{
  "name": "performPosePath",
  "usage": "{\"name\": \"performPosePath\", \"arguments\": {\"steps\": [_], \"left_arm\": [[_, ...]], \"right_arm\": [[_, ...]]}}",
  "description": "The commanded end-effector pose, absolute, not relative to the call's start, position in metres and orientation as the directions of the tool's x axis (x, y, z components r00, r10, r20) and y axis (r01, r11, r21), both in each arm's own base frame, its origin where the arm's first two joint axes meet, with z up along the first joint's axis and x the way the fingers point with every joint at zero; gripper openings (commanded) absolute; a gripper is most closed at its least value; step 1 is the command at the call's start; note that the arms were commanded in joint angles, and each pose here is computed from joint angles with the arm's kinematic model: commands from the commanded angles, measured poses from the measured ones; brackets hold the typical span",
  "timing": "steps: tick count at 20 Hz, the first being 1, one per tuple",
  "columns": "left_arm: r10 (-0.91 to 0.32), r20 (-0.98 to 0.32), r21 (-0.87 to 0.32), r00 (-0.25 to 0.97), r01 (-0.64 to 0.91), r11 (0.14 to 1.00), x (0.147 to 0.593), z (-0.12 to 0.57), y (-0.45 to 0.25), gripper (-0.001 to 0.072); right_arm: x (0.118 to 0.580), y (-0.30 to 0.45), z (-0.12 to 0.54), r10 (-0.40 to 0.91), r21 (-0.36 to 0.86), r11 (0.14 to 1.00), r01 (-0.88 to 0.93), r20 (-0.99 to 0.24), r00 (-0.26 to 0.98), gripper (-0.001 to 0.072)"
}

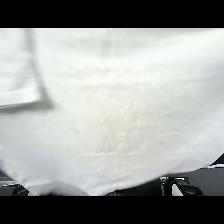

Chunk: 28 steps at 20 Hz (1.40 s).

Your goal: Fold the clothes and pants, and hang the long-sleeved shirts on hangers.

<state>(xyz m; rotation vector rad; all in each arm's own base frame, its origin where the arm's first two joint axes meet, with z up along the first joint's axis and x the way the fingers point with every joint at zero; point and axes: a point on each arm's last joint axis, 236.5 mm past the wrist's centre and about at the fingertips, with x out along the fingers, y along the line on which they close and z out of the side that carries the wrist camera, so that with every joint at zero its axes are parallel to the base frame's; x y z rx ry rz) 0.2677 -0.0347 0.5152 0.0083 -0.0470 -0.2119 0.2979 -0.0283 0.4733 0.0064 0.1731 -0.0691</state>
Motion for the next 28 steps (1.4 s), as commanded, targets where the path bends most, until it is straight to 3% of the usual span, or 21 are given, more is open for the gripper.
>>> {"name": "performPosePath", "arguments": {"steps": [1,3,5,8,11,14,16,21,28], "left_arm": [[-0.312,-0.424,-0.189,0.851,0.253,0.949,0.345,0.363,-0.019,0.0020],[-0.392,-0.590,-0.339,0.706,0.224,0.914,0.384,0.262,-0.021,0.0020],[-0.442,-0.684,-0.449,0.580,0.144,0.882,0.409,0.160,-0.033,0.0020],[-0.428,-0.752,-0.496,0.501,-0.003,0.868,0.434,0.040,-0.042,0.0021],[-0.402,-0.720,-0.556,0.566,-0.123,0.822,0.481,-0.001,-0.036,0.0021],[-0.308,-0.626,-0.573,0.717,-0.155,0.805,0.537,0.018,-0.012,0.0021],[-0.257,-0.585,-0.551,0.769,-0.145,0.822,0.557,0.028,-0.006,0.0022],[-0.197,-0.522,-0.476,0.830,-0.091,0.875,0.581,0.027,-0.029,0.0022],[-0.217,-0.522,-0.468,0.825,-0.064,0.881,0.588,0.003,-0.075,0.0022]], "right_arm": [[0.363,-0.032,0.301,0.020,0.082,0.995,0.055,-0.714,0.700,0.0044],[0.396,-0.017,0.189,0.125,0.157,0.987,0.034,-0.885,0.449,0.0044],[0.418,-0.003,0.088,0.148,0.163,0.986,0.034,-0.953,0.266,0.0044],[0.452,0.012,-0.015,0.162,0.189,0.969,0.159,-0.972,0.170,0.0045],[0.510,0.017,-0.042,0.194,0.292,0.918,0.268,-0.921,0.338,0.0046],[0.575,0.003,-0.010,0.133,0.363,0.892,0.269,-0.781,0.611,0.0047],[0.596,-0.004,0.006,0.102,0.377,0.891,0.253,-0.709,0.697,0.0047],[0.609,-0.015,0.016,0.058,0.383,0.884,0.268,-0.658,0.750,0.0046],[0.577,-0.037,-0.018,-0.023,0.267,0.886,0.380,-0.792,0.610,0.0046]]}}
